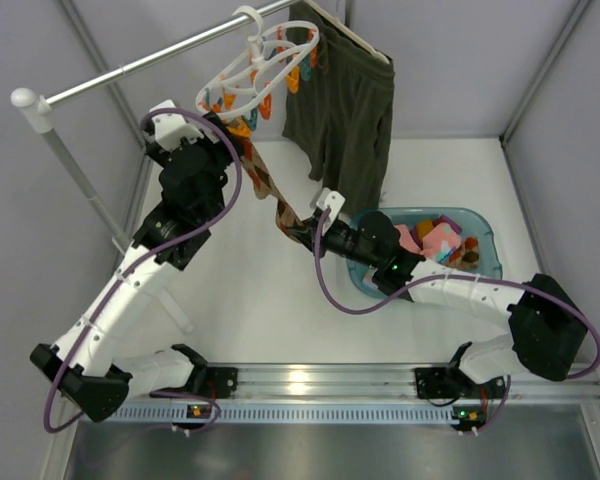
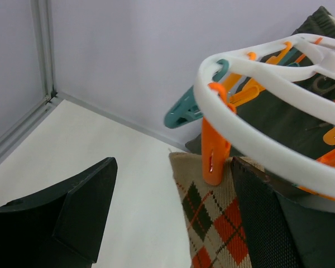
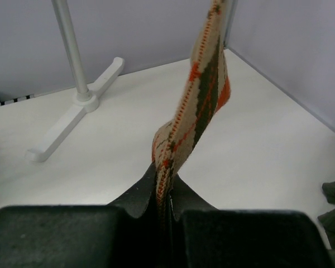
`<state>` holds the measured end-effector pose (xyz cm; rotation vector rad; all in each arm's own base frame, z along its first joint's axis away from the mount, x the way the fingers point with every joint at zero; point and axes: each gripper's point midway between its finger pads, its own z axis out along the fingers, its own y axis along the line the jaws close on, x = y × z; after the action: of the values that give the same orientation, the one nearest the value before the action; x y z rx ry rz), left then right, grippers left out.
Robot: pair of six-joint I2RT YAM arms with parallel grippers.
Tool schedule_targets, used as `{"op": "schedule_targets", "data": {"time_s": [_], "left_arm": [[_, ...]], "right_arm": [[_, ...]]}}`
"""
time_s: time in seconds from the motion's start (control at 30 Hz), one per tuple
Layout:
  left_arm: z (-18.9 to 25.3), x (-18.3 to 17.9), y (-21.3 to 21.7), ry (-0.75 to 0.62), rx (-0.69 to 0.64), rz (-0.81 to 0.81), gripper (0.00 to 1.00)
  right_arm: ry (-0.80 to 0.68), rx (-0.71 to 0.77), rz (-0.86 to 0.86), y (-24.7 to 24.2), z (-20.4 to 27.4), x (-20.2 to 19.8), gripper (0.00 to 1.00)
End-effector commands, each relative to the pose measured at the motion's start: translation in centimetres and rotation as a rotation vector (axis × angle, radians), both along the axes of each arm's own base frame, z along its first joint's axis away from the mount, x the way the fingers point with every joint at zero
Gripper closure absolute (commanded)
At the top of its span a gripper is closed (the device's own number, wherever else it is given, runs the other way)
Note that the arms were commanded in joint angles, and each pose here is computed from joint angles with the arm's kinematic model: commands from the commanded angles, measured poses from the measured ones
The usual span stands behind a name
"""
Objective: Remove the socks clipped to the hanger
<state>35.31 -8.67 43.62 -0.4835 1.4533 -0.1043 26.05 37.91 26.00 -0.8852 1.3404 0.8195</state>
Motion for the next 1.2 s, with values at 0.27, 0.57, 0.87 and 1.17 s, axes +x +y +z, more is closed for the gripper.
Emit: {"op": "schedule_targets", "data": {"time_s": [0.27, 0.57, 0.87, 1.17], "left_arm": [[4.3, 1.5, -0.2, -0.057, 0.019, -0.014, 0.14], [3.6, 2.5, 1.8, -0.017, 0.085, 0.087, 0.17], [3.3, 4.5, 2.0, 0.008, 0.133, 0.095, 0.33], [2.1, 6.2, 0.5, 0.012, 0.124, -0.033, 0.25]], "right_arm": [[-0.043, -0.018, 0.069, 2.7, 0.2, -1.0, 1.00], [-0.061, -0.046, 0.070, 3.7, -0.4, -1.2, 1.00], [-0.070, -0.056, 0.075, 4.4, -1.1, -1.4, 1.00], [-0.074, -0.080, 0.076, 4.6, -2.2, -1.6, 1.00]]}}
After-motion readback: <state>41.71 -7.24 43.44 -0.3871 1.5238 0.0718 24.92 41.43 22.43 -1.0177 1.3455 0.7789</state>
